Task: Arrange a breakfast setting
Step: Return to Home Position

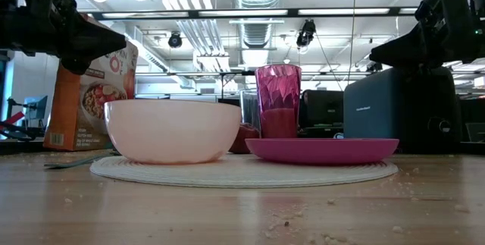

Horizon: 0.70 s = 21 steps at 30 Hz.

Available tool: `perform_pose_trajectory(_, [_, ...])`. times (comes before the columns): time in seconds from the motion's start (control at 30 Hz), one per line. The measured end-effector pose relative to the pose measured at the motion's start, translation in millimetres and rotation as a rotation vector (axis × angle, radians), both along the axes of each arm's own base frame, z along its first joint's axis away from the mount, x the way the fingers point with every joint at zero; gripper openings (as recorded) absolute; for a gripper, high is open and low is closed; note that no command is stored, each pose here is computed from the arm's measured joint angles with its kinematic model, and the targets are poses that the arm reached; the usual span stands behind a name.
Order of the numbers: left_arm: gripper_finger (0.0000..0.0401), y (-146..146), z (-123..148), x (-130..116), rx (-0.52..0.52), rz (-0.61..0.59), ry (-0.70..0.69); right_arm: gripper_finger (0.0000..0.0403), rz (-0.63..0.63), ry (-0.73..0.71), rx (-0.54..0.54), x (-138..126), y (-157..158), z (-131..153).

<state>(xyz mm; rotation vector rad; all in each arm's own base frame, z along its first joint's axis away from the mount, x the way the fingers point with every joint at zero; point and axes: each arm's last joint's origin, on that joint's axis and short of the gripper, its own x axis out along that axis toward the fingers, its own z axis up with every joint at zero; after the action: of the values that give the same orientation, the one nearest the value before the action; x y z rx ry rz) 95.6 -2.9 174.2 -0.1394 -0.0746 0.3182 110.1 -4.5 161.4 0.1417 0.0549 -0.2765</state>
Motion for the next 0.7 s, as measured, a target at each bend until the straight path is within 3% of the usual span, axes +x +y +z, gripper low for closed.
perform_pose_trajectory(0.7, [0.0076, 0.0, 0.0, 0.0, 0.0, 0.0, 0.0, 0.0085, 0.0, 0.0, 0.0, 0.0, 0.0, 0.0])
